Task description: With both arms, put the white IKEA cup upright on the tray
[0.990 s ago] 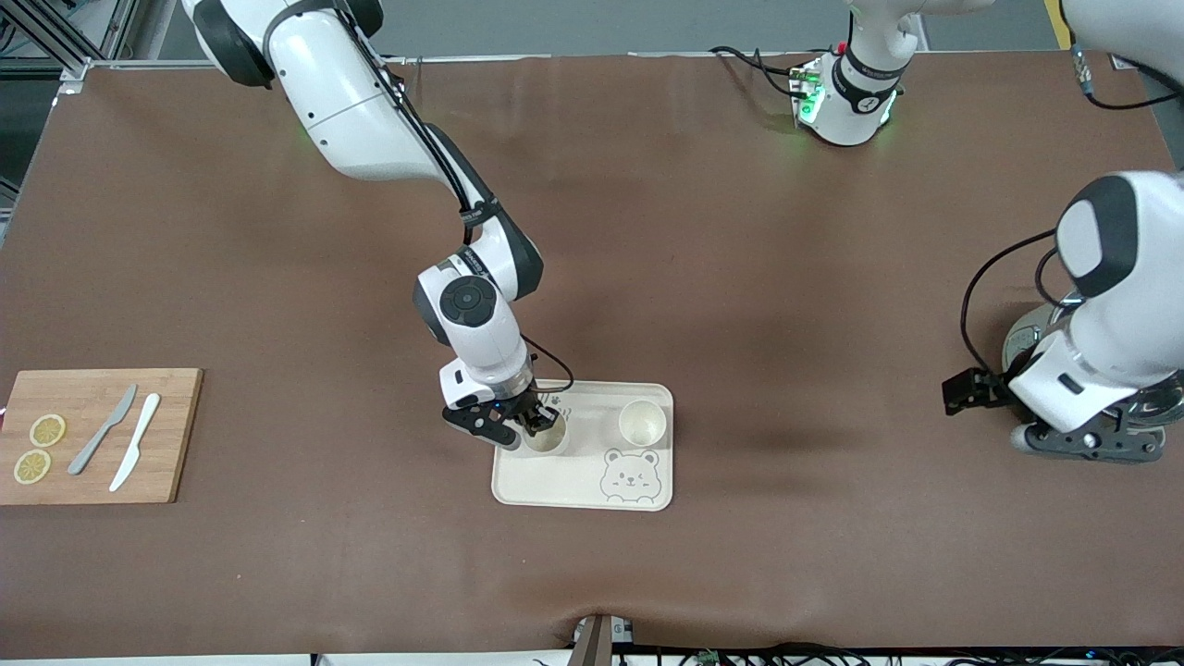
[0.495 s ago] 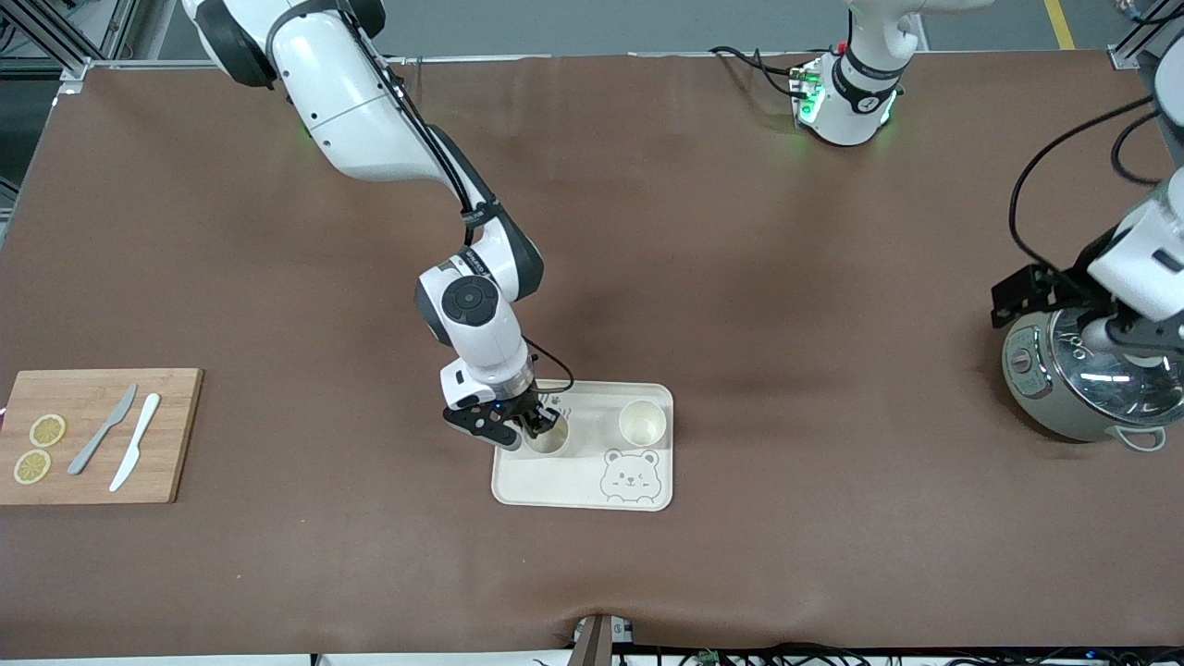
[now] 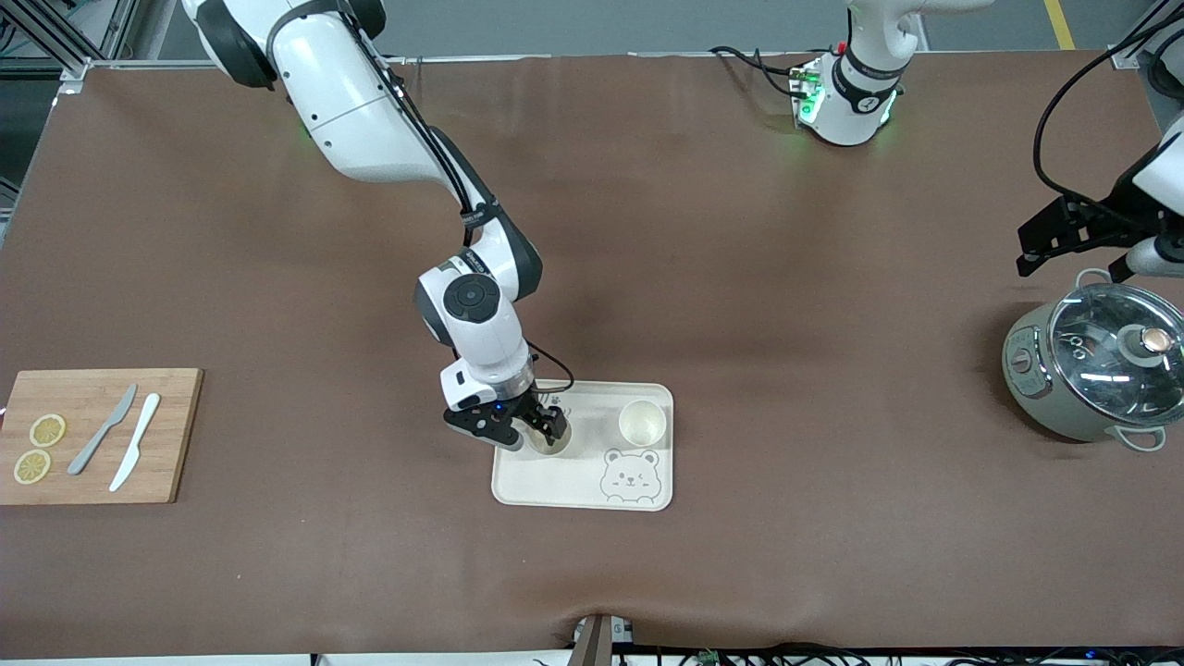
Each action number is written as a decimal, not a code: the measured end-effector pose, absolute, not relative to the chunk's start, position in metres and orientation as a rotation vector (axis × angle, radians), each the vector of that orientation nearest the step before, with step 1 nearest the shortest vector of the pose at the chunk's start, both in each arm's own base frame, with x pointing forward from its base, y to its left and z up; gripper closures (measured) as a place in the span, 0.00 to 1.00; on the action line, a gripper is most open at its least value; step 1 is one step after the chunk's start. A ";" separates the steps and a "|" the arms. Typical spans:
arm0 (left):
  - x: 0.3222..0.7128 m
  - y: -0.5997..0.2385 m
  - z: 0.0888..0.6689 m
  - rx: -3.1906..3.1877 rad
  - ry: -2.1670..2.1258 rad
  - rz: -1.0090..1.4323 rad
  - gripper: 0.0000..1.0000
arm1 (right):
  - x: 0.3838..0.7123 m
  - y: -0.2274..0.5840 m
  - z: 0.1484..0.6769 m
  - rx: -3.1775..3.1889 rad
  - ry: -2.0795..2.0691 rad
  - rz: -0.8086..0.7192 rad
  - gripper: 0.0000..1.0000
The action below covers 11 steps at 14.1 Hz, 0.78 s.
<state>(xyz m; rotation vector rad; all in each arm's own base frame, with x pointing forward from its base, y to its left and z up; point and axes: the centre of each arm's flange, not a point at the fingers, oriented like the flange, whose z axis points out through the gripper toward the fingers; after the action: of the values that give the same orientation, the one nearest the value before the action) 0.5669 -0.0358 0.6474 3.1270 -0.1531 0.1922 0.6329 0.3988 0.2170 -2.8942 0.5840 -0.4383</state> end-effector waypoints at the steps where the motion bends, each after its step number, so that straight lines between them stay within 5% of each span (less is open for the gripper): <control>1: 0.565 -0.037 0.650 3.106 -0.144 0.198 0.00 | 0.634 0.399 0.219 -2.892 0.583 -0.442 0.00; 11: 0.558 -0.036 0.662 3.087 -0.117 0.228 0.00 | 0.634 0.400 0.271 -2.947 0.598 -0.397 0.00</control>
<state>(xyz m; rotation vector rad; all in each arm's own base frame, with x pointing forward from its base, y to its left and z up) 0.5584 -0.0362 0.6620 3.0868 -0.1171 0.2281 0.6338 0.3997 0.2715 -2.9468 0.5985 -0.3971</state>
